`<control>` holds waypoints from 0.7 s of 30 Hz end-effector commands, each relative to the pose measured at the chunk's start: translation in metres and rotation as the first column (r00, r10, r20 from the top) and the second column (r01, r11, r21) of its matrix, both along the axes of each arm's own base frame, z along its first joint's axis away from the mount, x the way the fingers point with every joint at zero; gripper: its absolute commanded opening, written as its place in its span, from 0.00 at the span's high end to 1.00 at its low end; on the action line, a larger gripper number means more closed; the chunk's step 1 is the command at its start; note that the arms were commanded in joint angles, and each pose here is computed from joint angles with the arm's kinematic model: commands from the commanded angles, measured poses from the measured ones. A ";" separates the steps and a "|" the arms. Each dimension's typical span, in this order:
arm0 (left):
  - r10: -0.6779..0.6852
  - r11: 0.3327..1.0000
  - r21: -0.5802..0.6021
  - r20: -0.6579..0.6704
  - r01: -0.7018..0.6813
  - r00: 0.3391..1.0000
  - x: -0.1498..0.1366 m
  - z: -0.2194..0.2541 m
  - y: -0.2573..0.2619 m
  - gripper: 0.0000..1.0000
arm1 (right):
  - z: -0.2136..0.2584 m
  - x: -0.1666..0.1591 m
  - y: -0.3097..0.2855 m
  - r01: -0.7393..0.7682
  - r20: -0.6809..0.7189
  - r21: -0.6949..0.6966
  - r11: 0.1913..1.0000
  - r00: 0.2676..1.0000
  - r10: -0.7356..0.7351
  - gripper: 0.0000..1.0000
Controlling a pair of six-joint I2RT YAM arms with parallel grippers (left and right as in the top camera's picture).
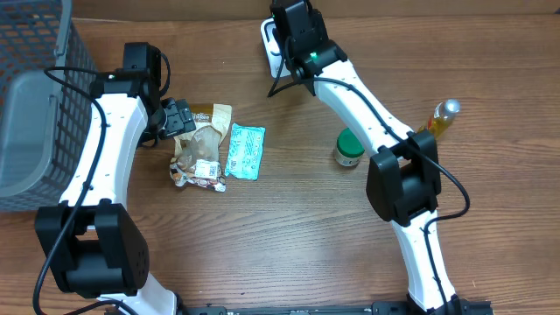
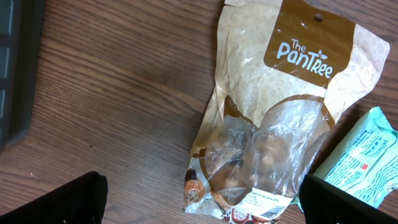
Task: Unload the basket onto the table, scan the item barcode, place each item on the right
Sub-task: 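Hold the Kleenex pack over the white scanner's window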
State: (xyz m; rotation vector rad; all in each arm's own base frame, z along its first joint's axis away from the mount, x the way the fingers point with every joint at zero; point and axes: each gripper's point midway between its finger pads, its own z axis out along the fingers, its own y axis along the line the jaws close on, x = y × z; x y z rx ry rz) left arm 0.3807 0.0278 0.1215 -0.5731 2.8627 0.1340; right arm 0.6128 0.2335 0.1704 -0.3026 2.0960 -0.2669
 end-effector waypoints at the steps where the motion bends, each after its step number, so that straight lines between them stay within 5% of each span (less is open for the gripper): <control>1: 0.013 1.000 0.008 -0.016 -0.013 1.000 -0.002 -0.005 0.003 0.00 | -0.009 0.010 0.000 0.006 0.034 -0.056 0.998 0.999 -0.004 0.96; 15: 0.013 1.000 0.008 -0.016 -0.013 1.000 -0.002 -0.005 0.003 0.00 | -0.052 0.018 0.006 -0.044 -0.003 -0.148 0.988 0.999 0.045 0.96; 21: 0.013 1.000 0.008 -0.016 -0.013 1.000 -0.002 -0.005 0.003 0.00 | -0.032 0.023 0.013 -0.129 0.033 -0.388 0.913 0.988 0.154 0.96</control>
